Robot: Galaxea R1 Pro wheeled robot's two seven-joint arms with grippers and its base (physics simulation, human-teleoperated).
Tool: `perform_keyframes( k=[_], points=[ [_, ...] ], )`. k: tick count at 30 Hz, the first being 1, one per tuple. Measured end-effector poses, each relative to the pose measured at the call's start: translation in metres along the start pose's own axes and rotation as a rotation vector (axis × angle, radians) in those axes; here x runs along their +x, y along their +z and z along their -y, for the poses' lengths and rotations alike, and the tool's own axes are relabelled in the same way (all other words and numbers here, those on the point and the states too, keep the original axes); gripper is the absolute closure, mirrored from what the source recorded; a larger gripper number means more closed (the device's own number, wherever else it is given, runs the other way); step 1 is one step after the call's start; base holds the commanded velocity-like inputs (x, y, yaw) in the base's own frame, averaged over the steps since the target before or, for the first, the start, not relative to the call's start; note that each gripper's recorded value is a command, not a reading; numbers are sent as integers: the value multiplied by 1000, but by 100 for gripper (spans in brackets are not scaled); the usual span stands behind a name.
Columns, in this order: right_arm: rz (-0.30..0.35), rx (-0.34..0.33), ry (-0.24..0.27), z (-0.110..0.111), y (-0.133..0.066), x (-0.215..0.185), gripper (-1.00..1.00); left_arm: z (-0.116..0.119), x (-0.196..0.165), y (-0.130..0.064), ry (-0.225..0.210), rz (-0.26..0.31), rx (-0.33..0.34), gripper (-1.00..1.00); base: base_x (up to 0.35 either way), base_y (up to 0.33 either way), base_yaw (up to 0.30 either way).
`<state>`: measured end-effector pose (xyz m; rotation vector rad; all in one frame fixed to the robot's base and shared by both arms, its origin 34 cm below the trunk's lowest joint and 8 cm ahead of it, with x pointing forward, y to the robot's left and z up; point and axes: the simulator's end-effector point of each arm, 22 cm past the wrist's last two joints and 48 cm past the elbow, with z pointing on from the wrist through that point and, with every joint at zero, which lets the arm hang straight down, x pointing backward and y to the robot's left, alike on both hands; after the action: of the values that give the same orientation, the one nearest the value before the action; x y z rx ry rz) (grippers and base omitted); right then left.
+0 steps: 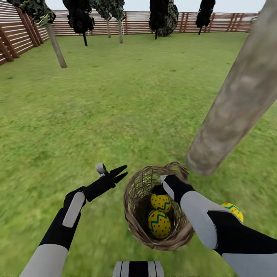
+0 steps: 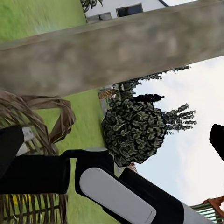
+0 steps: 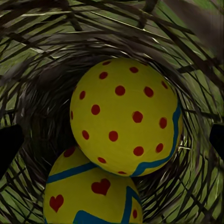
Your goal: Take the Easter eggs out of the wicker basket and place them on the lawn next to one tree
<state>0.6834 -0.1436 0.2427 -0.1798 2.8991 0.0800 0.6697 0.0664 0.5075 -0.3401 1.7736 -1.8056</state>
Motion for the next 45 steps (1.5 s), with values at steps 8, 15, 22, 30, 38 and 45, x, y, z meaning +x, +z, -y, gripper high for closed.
perform_keyframes(
  k=[8,15,22,30,38,45],
  points=[
    [-27,36,3,9,17,11,-100,-20,5,-1,-27,-2,-19,-100,0,0,0],
    [-36,89,5,21,31,18,-100,-37,10,-2,-50,-5,-36,-100,0,0,0],
    [-3,105,11,25,45,14,-100,-53,16,-3,-75,-10,-53,-100,0,0,0],
    [-34,90,15,22,63,29,-100,-73,22,-5,-102,-12,-72,-100,0,0,0],
    [-50,81,16,21,79,39,-100,-82,25,-7,-152,-4,-54,-100,0,0,0],
    [-38,46,-14,14,88,37,-100,-82,23,-6,-132,-2,-48,-100,0,0,0]
  ],
)
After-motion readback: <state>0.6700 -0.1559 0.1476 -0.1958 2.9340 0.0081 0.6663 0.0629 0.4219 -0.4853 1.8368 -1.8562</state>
